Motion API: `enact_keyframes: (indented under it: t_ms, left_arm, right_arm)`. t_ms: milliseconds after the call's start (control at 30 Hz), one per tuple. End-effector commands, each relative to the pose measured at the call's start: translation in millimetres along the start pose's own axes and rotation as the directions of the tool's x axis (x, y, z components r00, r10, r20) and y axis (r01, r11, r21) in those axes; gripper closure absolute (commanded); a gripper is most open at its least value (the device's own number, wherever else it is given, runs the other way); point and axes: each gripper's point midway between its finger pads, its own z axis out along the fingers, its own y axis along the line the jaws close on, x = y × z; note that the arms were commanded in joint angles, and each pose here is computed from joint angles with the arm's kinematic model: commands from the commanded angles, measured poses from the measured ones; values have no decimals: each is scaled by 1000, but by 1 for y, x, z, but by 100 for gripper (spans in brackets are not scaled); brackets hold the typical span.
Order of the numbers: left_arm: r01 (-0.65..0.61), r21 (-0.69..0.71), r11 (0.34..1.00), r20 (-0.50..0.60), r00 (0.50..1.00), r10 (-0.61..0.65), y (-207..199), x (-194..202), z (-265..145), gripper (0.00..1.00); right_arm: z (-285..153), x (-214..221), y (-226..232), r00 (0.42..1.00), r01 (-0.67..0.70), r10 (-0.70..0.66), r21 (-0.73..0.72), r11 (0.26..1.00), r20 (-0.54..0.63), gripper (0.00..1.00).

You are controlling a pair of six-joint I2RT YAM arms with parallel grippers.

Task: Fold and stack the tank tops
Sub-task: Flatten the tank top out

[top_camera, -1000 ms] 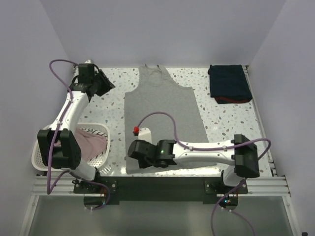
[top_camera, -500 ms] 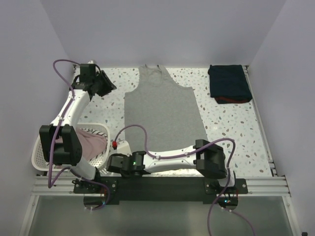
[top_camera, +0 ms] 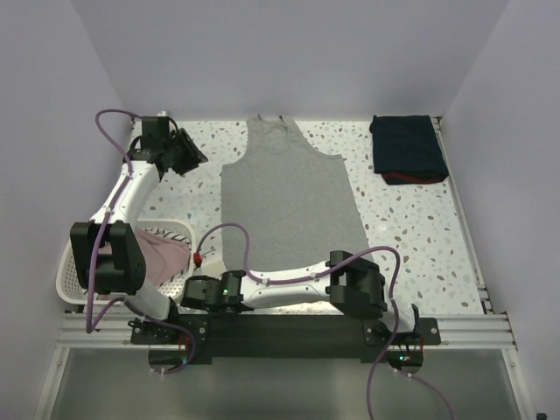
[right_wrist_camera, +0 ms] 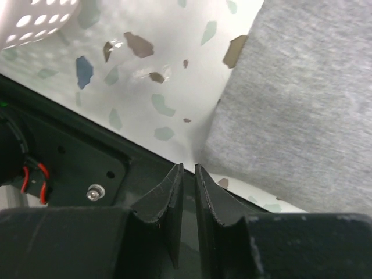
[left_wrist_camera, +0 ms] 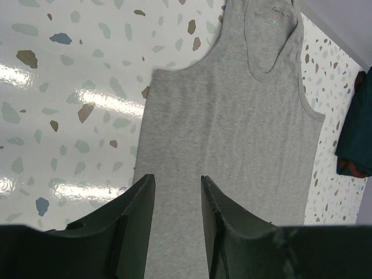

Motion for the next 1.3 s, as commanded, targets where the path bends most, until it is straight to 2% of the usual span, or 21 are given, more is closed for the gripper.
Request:
enact_keyframes:
  t_ms: [0, 400, 1067, 1167, 1267]
  left_arm:
    - [-31, 43, 999, 31, 999, 29, -7, -9, -2, 58]
    - [-23, 49, 999, 9, 1000, 23, -4, -2, 5, 58]
    - [-10, 51, 999, -13, 1000, 11, -1, 3, 13, 58]
    - [-1, 37, 999, -20, 1000, 2, 3, 6, 17, 58]
    - [7, 11, 1000, -24, 1000, -7, 11, 9, 25, 58]
  right_arm:
    - [-7, -17, -10, 997, 3, -8, 69, 998, 71, 82]
    - [2, -16, -13, 998, 15, -21, 98, 995, 63, 80]
    - [18, -9, -17, 999, 36, -39, 109, 993, 31, 71]
    - [19, -2, -20, 999, 41, -43, 107, 993, 14, 71]
    - [16, 3, -26, 999, 48, -49, 100, 994, 10, 78]
